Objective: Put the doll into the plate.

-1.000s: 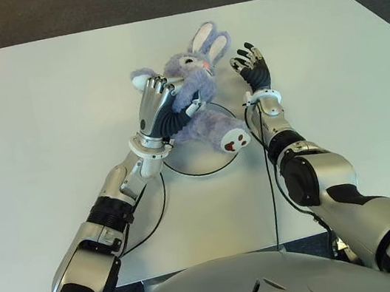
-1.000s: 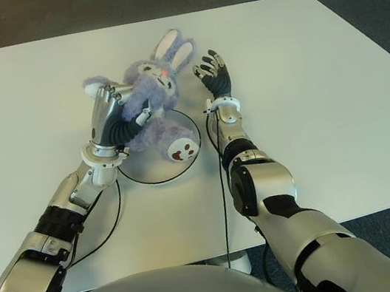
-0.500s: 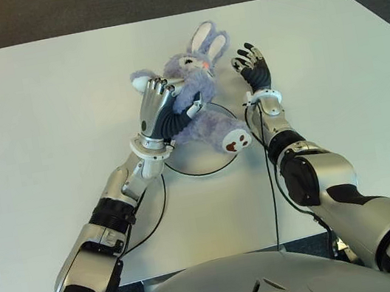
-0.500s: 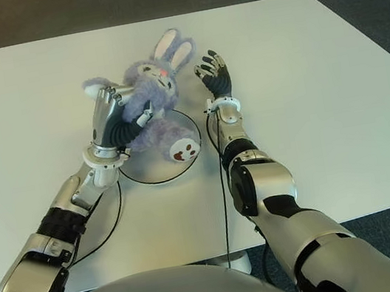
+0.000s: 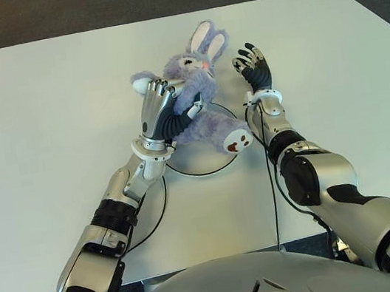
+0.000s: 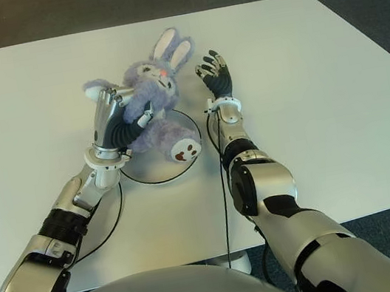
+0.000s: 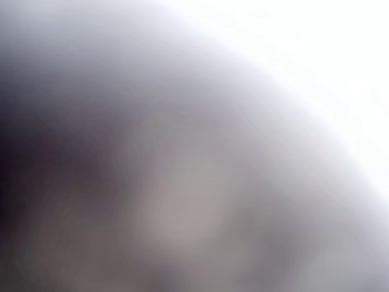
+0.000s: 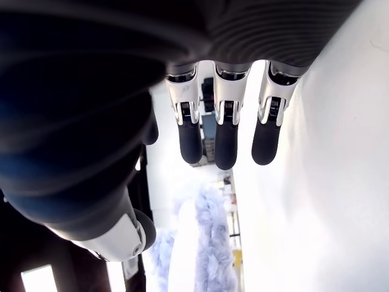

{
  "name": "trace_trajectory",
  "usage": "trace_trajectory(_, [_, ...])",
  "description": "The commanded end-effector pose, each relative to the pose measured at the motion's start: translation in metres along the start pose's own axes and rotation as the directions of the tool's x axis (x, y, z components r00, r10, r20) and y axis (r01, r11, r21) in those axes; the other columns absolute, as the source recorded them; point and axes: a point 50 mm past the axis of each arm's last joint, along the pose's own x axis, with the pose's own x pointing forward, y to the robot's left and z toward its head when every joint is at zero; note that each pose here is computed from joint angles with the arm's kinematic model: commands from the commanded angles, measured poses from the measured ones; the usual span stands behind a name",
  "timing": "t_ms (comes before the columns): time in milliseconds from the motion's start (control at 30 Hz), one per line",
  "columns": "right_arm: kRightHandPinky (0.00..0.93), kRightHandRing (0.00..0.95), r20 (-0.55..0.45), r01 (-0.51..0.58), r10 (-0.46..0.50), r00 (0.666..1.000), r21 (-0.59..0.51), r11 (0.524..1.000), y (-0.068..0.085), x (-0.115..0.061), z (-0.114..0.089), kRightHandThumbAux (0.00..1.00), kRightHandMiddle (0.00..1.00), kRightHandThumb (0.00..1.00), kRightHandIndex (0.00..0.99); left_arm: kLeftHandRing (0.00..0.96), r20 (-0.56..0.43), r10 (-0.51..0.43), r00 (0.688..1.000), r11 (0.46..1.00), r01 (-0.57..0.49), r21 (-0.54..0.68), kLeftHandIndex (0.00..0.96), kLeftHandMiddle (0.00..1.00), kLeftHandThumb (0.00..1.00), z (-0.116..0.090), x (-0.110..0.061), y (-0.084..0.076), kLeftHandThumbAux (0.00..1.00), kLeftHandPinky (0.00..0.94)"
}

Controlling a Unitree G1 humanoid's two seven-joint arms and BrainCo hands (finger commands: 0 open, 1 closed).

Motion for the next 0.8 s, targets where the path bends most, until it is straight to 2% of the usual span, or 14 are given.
trace_trajectory(33, [0.226, 0.182, -0.297, 0.04, -0.038, 0.954, 0.001, 0.999, -0.0127, -0.0426, -0.0739, 0.761, 0.179, 0.49, 0.104, 0.859, -0.048, -0.051, 0.998, 0.999, 0.051, -0.006, 0.765, 0.863, 0.545, -0.0024, -0.0112, -0.0066, 0.594, 0.872])
trace_trajectory(333, [0.258, 0.202, -0.297, 0.042, -0.041, 0.954, -0.003, 0.999, -0.0124, -0.0426, -0.0738, 0.754, 0.188, 0.472, 0.105, 0.864, -0.067, -0.08, 0.995, 0.997, 0.08, -0.004, 0.777, 0.869, 0.54, -0.0041, -0.0144, -0.0093, 0.582, 0.879])
trace_trajectory(533, [0.247, 0.206, -0.297, 0.042, -0.043, 0.954, -0.008, 0.999, -0.0125, -0.0426, -0.0738, 0.753, 0.191, 0.463, 0.106, 0.863, -0.082, -0.096, 0.992, 0.995, 0.095, -0.007, 0.774, 0.867, 0.542, -0.0063, -0.0168, -0.0111, 0.582, 0.874])
trace_trajectory(800, [0.24, 0.195, -0.295, 0.04, -0.041, 0.954, -0.01, 0.999, -0.0129, -0.0427, -0.0739, 0.76, 0.179, 0.455, 0.106, 0.861, -0.105, -0.134, 0.985, 0.991, 0.133, -0.022, 0.775, 0.865, 0.491, -0.008, -0.0193, -0.0137, 0.559, 0.871])
